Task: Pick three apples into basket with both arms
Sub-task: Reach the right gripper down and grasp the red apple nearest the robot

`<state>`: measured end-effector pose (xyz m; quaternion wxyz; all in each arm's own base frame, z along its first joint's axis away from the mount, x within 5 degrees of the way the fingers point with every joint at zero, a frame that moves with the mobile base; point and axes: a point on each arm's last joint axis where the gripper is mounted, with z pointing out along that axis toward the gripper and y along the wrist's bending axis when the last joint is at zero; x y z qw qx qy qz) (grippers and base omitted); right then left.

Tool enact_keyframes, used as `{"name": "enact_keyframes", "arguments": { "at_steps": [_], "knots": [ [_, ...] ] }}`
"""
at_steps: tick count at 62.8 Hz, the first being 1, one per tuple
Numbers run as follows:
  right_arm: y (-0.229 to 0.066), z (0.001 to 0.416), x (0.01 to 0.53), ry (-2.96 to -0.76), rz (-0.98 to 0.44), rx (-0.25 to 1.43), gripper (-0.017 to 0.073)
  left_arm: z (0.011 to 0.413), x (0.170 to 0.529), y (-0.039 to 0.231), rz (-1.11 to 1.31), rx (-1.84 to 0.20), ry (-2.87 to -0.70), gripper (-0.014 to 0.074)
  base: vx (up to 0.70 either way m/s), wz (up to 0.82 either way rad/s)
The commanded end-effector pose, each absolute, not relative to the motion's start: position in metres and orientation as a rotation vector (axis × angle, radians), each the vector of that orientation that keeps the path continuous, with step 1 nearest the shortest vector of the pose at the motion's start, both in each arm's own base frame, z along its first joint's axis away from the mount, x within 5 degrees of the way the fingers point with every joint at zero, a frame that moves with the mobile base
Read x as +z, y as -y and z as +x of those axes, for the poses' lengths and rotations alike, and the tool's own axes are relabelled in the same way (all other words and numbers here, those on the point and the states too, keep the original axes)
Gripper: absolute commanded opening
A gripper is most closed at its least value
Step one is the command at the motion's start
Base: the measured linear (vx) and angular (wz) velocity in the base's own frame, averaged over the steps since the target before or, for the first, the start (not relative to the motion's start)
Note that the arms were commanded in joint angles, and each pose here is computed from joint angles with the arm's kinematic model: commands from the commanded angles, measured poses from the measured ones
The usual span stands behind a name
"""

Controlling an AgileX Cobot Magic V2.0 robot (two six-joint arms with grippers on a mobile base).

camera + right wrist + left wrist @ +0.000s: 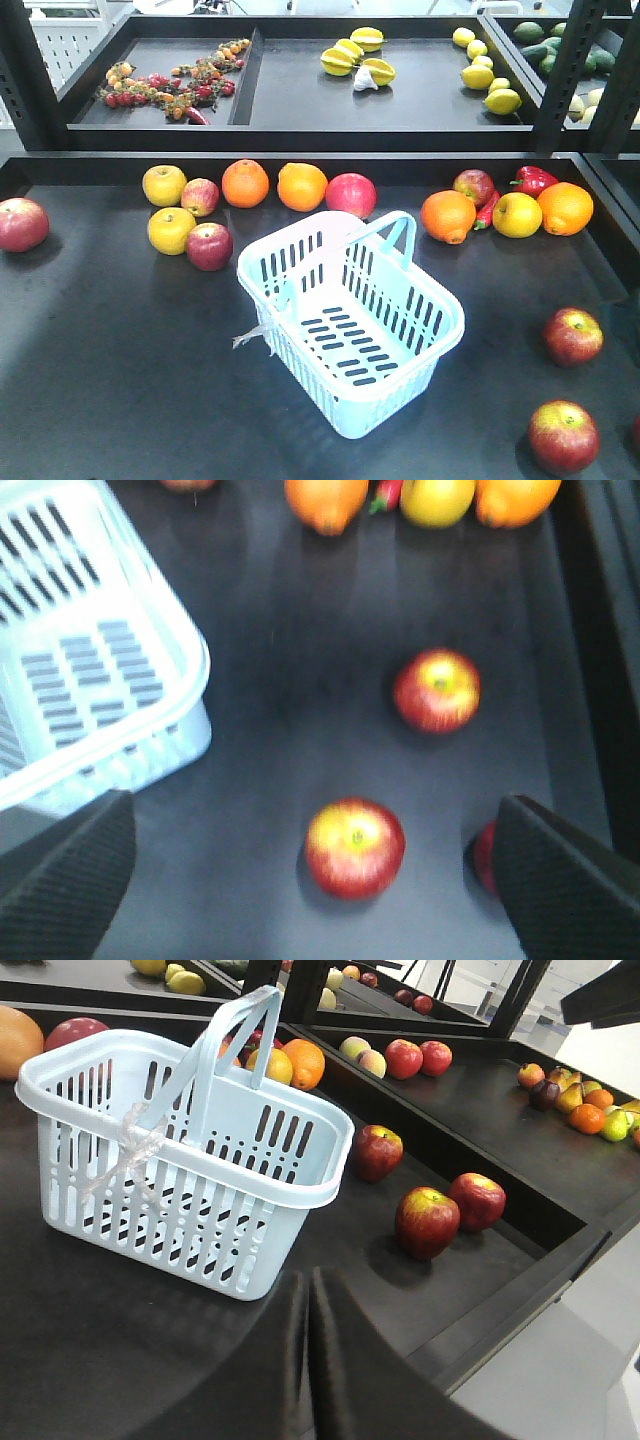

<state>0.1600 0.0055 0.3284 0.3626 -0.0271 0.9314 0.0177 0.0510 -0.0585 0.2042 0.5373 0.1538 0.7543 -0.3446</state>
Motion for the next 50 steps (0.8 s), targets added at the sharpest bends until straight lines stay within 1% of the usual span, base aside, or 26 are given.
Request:
{"name": "enact_keyframes", "arguments": {
  "at_steps": [1,9,14,24,31,37,50],
  "knots": [
    [-0.005,0.18,0.34,-2.402,-0.081,0.038,0.0701,0.054,0.215,0.058,0.301,-0.846,-1.767,-0.0008,0.0,0.0],
    [-0.006,0.206,0.328,-2.584,-0.051,0.07,0.0686,0.054,0.215,0.058,0.301,-0.846,-1.767,-0.0008,0.0,0.0],
    [-0.006,0.227,0.31,-2.708,-0.04,0.084,0.0677,0.054,0.215,0.058,0.3,-0.845,-1.766,-0.0008,0.0,0.0],
    [-0.006,0.259,0.271,-2.866,-0.023,0.089,0.0667,0.054,0.215,0.058,0.3,-0.845,-1.766,-0.0008,0.0,0.0],
    [-0.004,0.274,0.244,-2.968,0.001,0.064,0.0662,0.054,0.215,0.058,0.3,-0.845,-1.766,-0.0008,0.0,0.0],
    [-0.002,0.282,0.223,-3.042,-0.006,0.037,0.0657,0.054,0.215,0.058,0.301,-0.846,-1.767,-0.0008,0.0,0.0],
    [0.001,0.292,0.198,-3.1,0.028,-0.022,0.0652,0.054,0.215,0.058,0.301,-0.846,-1.767,-0.0008,0.0,0.0]
  ]
}}
